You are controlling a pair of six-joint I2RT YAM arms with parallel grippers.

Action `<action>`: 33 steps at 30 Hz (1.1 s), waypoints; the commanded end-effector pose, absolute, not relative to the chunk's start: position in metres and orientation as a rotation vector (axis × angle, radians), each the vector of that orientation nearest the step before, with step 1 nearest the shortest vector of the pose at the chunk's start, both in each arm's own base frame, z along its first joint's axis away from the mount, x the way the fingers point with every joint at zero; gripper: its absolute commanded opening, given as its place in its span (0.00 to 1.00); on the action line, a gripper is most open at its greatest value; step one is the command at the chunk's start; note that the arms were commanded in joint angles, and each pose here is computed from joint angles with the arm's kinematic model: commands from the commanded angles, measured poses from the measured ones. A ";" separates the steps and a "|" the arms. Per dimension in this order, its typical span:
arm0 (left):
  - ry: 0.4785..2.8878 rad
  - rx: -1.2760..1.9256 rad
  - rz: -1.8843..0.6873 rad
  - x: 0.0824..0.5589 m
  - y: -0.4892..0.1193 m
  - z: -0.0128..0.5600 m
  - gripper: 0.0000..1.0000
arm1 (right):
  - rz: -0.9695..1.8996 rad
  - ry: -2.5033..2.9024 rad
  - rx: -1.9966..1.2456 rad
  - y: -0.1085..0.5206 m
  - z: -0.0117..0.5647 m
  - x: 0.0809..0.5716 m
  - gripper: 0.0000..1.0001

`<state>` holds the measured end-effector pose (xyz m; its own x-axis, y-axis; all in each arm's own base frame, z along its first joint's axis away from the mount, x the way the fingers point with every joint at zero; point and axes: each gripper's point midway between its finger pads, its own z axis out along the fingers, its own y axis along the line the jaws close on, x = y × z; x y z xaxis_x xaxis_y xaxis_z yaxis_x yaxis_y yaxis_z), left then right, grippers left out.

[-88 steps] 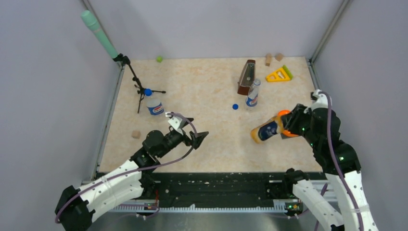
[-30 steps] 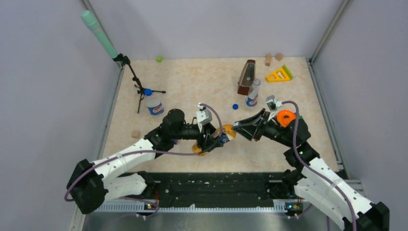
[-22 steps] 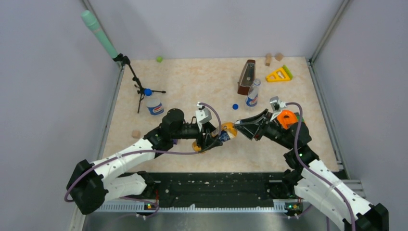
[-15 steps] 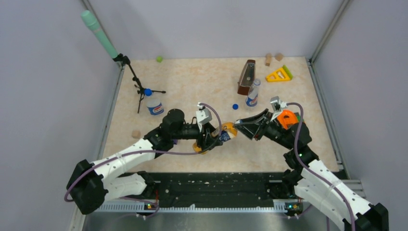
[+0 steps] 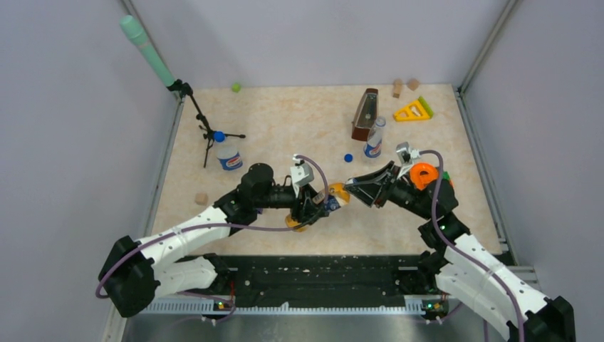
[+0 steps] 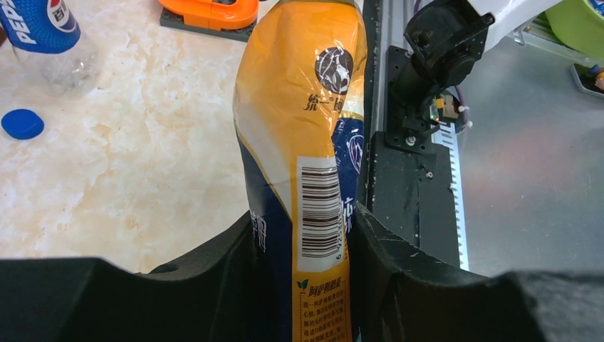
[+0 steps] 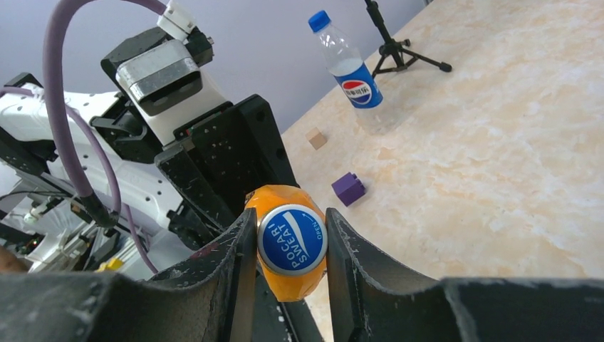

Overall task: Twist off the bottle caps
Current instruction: Unscrew the bottle cap from the plastic bottle.

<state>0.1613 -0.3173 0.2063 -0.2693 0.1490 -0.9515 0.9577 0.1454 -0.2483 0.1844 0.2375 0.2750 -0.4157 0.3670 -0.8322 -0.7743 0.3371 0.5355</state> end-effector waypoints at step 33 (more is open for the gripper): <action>1.601 1.109 -1.177 0.172 -0.321 0.208 0.21 | 1.373 1.525 -0.459 0.249 0.273 0.181 0.00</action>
